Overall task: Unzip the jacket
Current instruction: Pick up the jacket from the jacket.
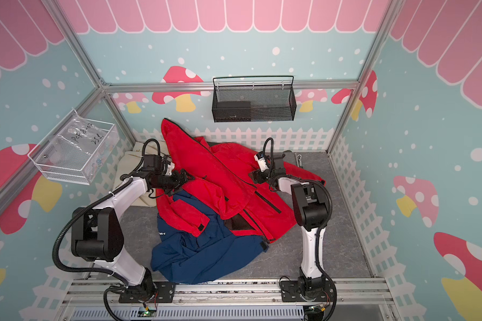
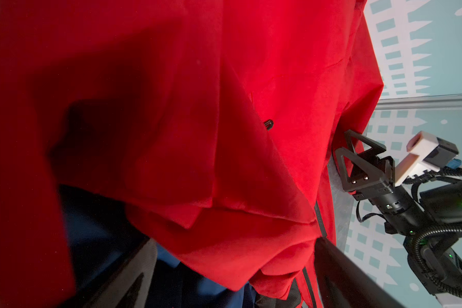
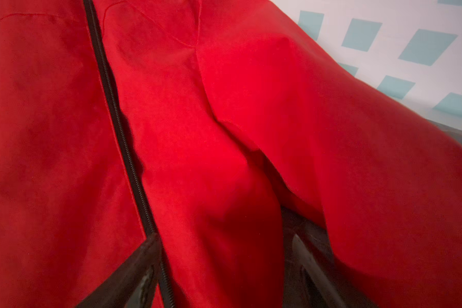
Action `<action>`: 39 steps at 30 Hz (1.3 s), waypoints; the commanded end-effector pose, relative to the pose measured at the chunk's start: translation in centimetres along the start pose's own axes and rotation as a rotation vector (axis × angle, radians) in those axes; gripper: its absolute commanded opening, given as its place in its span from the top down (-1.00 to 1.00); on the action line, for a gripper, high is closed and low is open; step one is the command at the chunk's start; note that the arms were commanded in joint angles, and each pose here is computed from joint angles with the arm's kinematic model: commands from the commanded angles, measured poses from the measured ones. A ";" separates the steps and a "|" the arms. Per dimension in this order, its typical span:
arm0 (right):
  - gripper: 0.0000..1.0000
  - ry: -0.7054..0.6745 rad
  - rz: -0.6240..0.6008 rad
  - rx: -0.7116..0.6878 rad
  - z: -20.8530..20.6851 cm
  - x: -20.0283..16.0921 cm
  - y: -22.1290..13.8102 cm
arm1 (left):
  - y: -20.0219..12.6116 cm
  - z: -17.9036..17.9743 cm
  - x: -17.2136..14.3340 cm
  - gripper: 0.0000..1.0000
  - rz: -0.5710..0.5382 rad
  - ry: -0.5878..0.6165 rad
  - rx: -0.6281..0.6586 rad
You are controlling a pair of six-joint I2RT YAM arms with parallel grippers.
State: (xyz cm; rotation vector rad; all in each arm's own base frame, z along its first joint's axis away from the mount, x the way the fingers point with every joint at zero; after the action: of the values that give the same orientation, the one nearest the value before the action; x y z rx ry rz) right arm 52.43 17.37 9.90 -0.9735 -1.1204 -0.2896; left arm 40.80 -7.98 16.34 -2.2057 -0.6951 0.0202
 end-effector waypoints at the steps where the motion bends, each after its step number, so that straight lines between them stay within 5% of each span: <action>1: -0.57 0.003 -0.006 0.014 -0.5 -0.1 1.2 | 1.0 -0.3 0.3 -0.87 -0.014 -0.004 -0.042; 9: -0.44 0.055 0.018 0.059 -0.5 -1.5 3.0 | 3.2 -0.1 1.1 -0.54 -0.007 -0.008 -0.015; 11: -0.21 0.057 0.020 0.081 -0.3 -1.8 3.3 | 3.7 -0.1 1.3 -0.37 0.002 -0.001 -0.016; 16: 0.86 0.035 -0.002 0.088 0.0 -0.7 2.4 | 3.7 -1.8 2.0 0.49 -0.011 0.050 -0.037; 18: 1.00 0.018 -0.024 0.060 -0.1 0.6 1.3 | 3.1 -2.9 2.4 0.73 -0.030 0.082 -0.038; 22: 1.00 0.028 -0.091 -0.013 -0.7 3.9 -2.2 | 1.9 -6.2 2.0 1.00 -0.033 0.186 -0.031; 33: 1.00 0.177 -0.243 -0.192 -2.3 9.0 -17.3 | -1.5 -22.2 -5.8 1.00 -0.026 0.528 -0.151; 39: 1.00 0.187 -0.248 -0.373 -3.7 11.6 -24.1 | -0.6 -31.5 -10.8 1.00 -0.023 0.670 -0.295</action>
State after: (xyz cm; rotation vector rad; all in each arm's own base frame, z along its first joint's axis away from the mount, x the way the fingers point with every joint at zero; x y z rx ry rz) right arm 45.53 4.66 28.92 -1.0574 -1.0496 -0.7437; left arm 38.86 -32.22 34.93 -2.2735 -0.3706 -0.7768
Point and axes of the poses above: each gripper's point midway between its finger pads, its own y axis out along the fingers, its own z axis along the line the jaws close on, x = y × z, the point moved 3 cm from there along -y, back along the fingers, and after that the axes turned 3 degrees about -y, right-handed, at the moved point
